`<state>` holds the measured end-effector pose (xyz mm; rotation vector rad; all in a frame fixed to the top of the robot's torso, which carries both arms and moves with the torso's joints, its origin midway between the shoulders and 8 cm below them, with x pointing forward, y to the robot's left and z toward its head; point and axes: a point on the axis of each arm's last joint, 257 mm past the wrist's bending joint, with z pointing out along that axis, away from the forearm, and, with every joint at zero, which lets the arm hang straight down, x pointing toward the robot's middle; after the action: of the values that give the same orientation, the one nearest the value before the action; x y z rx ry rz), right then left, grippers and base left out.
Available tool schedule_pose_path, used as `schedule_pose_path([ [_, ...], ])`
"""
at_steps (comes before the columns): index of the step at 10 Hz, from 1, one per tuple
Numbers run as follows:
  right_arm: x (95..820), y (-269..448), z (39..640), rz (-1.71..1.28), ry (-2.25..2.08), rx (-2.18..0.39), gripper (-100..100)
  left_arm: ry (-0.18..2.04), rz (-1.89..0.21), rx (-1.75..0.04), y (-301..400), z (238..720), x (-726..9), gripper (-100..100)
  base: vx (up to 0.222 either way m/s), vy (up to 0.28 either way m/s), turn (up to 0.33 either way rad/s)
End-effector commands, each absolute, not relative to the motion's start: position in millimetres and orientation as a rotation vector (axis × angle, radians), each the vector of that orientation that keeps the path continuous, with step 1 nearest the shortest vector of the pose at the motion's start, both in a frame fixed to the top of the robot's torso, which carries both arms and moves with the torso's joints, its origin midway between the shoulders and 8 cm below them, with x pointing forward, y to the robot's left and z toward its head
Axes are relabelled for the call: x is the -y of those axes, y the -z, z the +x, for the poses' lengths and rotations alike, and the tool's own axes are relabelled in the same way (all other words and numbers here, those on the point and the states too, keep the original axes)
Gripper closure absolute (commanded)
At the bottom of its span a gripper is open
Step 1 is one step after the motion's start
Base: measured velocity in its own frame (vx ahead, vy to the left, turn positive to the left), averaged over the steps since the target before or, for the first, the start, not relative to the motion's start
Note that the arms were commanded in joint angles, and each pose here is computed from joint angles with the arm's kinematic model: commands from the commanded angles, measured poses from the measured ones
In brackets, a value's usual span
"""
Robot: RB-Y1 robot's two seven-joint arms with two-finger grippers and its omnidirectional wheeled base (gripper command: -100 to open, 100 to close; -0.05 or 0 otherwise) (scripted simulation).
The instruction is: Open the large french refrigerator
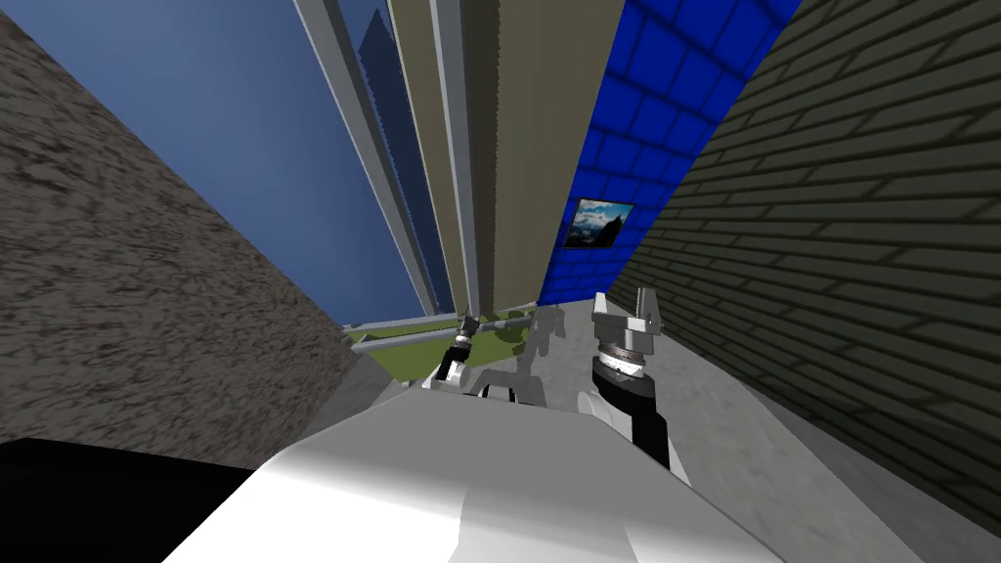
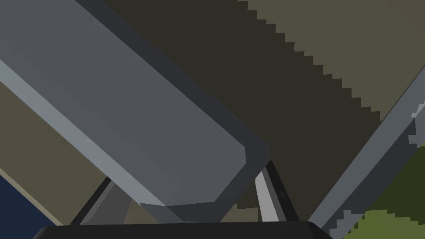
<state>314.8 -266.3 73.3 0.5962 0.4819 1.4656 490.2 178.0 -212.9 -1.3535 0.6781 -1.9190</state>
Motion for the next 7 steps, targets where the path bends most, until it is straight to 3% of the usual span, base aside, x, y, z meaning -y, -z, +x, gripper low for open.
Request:
schedule_pose_path([
  [1, 266, -73, 315, 0.596, -1.466, -0.482, 0, 1.883, -1.344, -0.629, 204, 491, -192, 100, -0.104, -0.284, 0.193],
  [5, 266, -73, 315, 0.596, -1.466, -0.482, 0, 1.811, -1.351, -0.563, 200, 491, -217, 100, -0.108, -0.296, 0.187],
  [7, 266, -73, 315, 0.596, -1.465, -0.482, 0, 1.786, -1.381, -0.568, 212, 487, -224, 100, -0.036, -0.141, 0.058],
])
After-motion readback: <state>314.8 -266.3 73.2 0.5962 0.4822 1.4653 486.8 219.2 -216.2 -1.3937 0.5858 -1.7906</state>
